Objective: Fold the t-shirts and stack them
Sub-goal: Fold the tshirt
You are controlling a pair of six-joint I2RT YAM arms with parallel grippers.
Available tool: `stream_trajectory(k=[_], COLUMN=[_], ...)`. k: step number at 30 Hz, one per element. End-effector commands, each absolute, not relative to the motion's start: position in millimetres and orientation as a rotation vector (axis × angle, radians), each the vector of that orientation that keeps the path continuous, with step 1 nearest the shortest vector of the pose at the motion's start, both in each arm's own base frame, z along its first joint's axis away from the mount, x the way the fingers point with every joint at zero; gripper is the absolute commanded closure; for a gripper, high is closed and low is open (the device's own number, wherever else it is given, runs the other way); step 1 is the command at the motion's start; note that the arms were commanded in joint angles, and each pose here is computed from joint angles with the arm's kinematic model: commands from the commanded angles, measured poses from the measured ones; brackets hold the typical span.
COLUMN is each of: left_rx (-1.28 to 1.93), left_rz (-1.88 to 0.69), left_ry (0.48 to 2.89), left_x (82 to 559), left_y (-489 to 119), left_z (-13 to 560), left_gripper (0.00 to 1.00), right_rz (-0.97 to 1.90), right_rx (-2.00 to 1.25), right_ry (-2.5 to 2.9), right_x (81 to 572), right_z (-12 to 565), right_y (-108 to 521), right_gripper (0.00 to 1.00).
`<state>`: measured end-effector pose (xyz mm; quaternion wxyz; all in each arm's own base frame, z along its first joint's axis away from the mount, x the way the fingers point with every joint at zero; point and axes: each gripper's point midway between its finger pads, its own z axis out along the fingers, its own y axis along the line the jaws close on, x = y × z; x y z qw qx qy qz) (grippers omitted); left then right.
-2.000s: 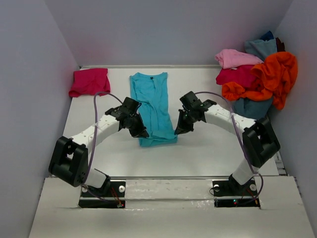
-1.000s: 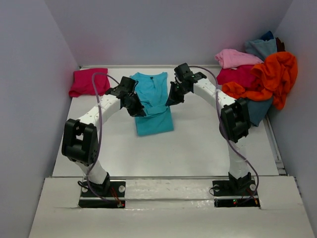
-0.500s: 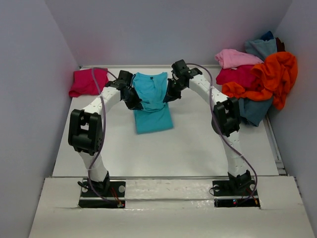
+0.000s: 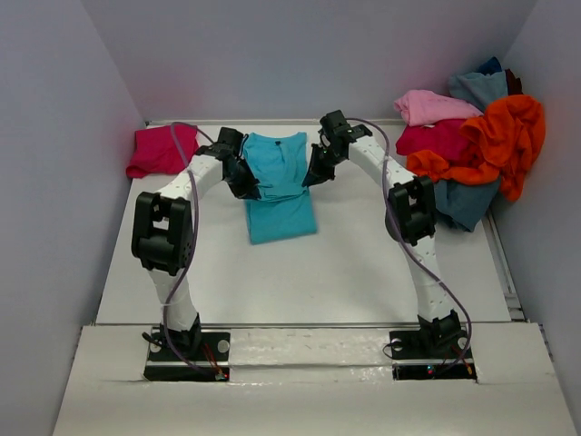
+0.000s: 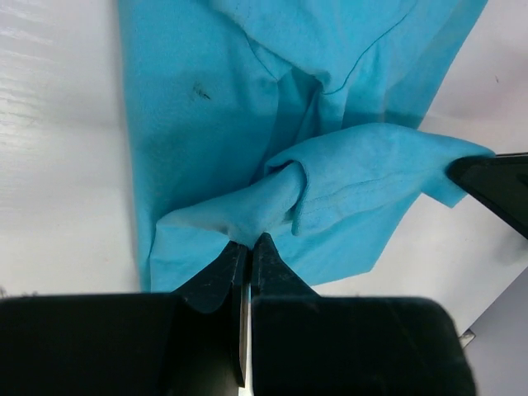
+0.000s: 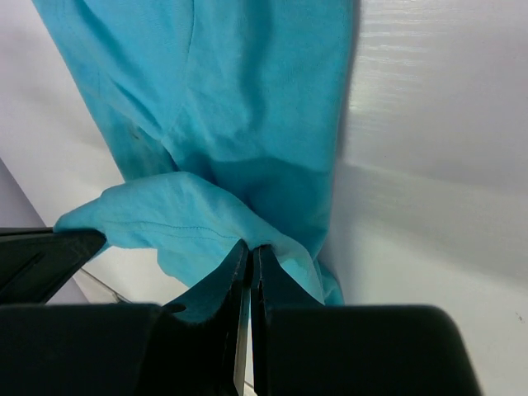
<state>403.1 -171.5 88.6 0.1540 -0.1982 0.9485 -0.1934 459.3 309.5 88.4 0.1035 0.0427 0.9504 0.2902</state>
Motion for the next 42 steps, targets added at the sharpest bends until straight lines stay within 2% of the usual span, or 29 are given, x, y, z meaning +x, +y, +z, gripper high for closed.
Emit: stream_trajectory(k=[1, 17, 36, 39, 42], left_rx=[-0.541, -0.563, -0.585, -0.575, -0.568], left_rz=[-0.540, -0.520, -0.504, -0.509, -0.507], left_ry=[2.657, 2.667, 2.651, 2.652, 2.658], left_x=[420, 423, 454, 458, 458], left_y=[-166, -161, -150, -152, -152], left_z=[105, 93, 87, 88, 85], left_gripper=[0.94, 0.94, 0.94, 0.94, 0.94], right_rz=[0.925, 0.986, 0.969, 0.960, 0.945], right_rx=[0.063, -0.013, -0.028, -0.019, -0.027], right_ry=[2.768, 2.739, 2.751, 2.752, 2.751], right_x=[464, 473, 478, 481, 481], right_z=[96, 98, 84, 82, 82], right_y=[316, 326, 327, 322, 321], right_gripper=[0.93, 0.93, 0.93, 0.91, 0.80])
